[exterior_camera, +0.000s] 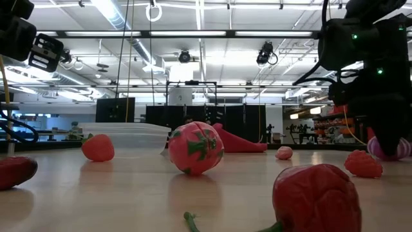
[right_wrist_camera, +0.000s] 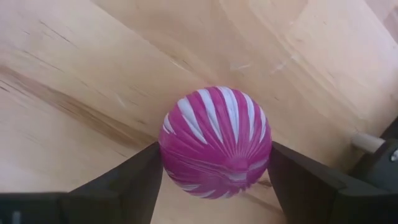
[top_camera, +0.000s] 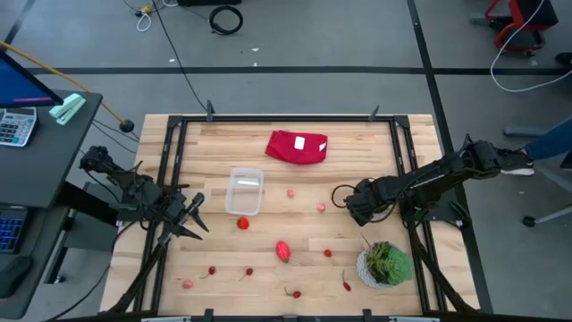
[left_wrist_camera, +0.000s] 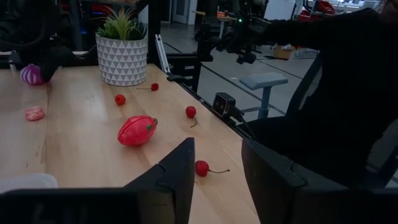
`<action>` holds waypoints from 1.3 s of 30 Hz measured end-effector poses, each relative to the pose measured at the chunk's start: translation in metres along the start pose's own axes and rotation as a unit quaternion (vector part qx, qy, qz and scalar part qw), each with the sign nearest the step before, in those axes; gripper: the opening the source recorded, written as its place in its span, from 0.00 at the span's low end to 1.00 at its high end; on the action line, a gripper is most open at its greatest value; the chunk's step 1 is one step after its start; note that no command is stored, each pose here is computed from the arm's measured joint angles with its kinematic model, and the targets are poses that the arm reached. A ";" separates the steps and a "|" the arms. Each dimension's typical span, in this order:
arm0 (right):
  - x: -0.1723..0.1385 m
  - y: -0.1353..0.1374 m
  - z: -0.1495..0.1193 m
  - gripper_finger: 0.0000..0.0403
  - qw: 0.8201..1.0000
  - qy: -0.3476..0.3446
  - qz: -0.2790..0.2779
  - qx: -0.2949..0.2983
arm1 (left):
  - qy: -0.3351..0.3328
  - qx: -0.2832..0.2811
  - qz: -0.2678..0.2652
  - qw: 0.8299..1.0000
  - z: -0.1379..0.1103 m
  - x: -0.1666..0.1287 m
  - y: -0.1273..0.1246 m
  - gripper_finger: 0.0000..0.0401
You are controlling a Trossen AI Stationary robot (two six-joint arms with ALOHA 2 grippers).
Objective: Pick and placing Produce into tupperware
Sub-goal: Put the purple onion in the transparent bin
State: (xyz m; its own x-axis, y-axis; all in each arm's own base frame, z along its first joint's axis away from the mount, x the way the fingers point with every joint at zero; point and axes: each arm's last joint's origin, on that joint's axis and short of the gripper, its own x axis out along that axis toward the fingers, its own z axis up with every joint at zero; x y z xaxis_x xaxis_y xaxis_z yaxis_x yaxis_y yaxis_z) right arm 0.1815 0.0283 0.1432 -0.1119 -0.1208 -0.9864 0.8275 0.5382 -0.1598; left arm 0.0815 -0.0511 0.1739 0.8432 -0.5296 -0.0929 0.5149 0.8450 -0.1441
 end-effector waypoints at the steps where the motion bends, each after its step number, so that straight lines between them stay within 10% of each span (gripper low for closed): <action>1: 0.000 0.000 0.000 0.69 1.000 0.000 0.001 0.000 | 0.000 0.000 0.000 1.000 0.000 0.000 0.000 0.34; 24: -0.067 0.036 0.028 0.68 0.987 -0.131 0.089 -0.033 | 0.000 0.002 0.000 1.000 0.000 0.000 0.000 0.35; 39: -0.146 0.085 0.087 0.68 0.843 -0.420 0.319 -0.108 | -0.001 0.068 0.000 0.998 0.000 0.000 0.000 0.38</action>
State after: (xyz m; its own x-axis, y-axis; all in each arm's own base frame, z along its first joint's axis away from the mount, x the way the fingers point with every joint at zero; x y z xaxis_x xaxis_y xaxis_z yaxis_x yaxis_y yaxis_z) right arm 0.3154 0.0191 0.2769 0.8224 -0.2472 -0.5125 0.4412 0.8458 0.3000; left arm 0.0815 -0.0511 0.1742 0.8437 -0.5291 -0.0902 0.5306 0.8476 -0.0087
